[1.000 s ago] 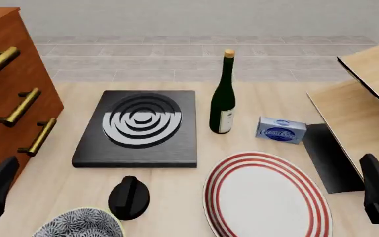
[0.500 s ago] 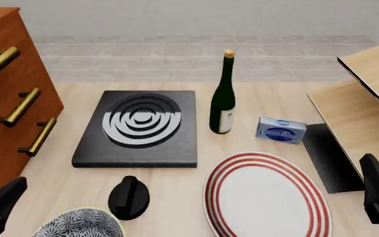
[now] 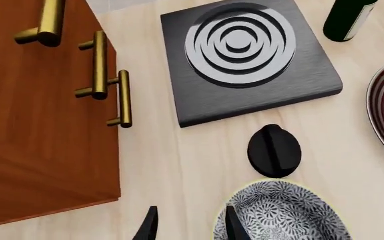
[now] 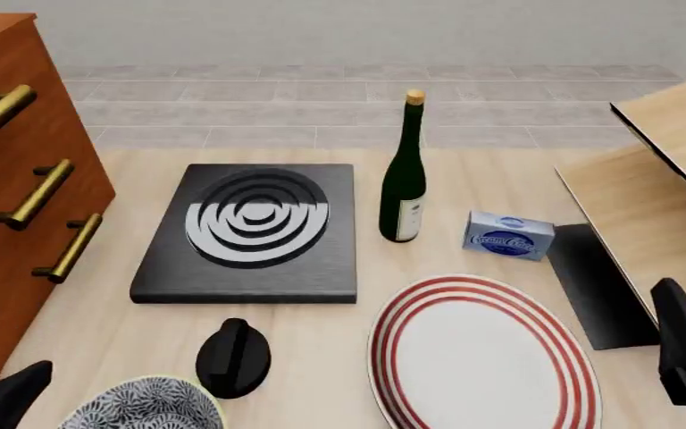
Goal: Put the bowl on the top of the cabinet.
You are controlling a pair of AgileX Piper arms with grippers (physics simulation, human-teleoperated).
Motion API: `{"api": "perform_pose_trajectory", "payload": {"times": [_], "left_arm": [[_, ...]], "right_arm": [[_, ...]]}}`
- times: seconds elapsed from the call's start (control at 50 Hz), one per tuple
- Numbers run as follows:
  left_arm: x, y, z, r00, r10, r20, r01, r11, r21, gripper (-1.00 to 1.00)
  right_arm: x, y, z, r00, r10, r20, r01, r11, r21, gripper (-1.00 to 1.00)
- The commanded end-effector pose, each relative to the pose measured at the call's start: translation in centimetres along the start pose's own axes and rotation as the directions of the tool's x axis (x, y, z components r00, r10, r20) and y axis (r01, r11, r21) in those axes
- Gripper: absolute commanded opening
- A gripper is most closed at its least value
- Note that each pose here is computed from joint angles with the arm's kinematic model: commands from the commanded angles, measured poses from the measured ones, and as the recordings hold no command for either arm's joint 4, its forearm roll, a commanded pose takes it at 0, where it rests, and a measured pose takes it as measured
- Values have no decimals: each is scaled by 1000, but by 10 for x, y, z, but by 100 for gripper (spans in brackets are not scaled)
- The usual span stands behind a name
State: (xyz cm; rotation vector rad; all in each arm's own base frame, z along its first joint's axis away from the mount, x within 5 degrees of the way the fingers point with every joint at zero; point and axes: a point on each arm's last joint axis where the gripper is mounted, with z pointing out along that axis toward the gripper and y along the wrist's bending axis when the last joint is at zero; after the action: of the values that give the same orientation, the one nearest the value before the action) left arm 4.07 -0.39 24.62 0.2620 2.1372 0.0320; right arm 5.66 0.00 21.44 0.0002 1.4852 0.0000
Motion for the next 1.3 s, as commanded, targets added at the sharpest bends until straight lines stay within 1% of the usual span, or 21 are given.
{"api": "perform_pose_trajectory", "payload": {"times": [0.02,0.18,0.34,0.46,0.52,0.62,0.82,1.04,1.3], "left_arm": [[1,-1,2,999,-3,-49,4,1000,20,100],[2,-3,6,995,-7,-97,12,998,54,100],[-3,-5,11,984,-37,-173,54,994,97,100],[-8,-5,11,981,-37,-193,58,993,106,100],[-6,-7,13,975,-39,-218,66,991,117,100],[-5,-7,14,972,-27,-231,57,991,122,100],[3,-8,14,963,-9,-268,44,991,125,100],[0,-6,19,958,-2,-285,35,993,109,100],[6,-7,26,950,10,-311,26,994,110,100]], "right_arm": [[0,0,0,1000,0,0,0,1000,0,100],[0,0,0,1000,0,0,0,1000,0,100],[0,0,0,1000,0,0,0,1000,0,100],[0,0,0,1000,0,0,0,1000,0,100],[0,0,0,1000,0,0,0,1000,0,100],[0,0,0,1000,0,0,0,1000,0,100],[0,0,0,1000,0,0,0,1000,0,100],[0,0,0,1000,0,0,0,1000,0,100],[0,0,0,1000,0,0,0,1000,0,100]]}}
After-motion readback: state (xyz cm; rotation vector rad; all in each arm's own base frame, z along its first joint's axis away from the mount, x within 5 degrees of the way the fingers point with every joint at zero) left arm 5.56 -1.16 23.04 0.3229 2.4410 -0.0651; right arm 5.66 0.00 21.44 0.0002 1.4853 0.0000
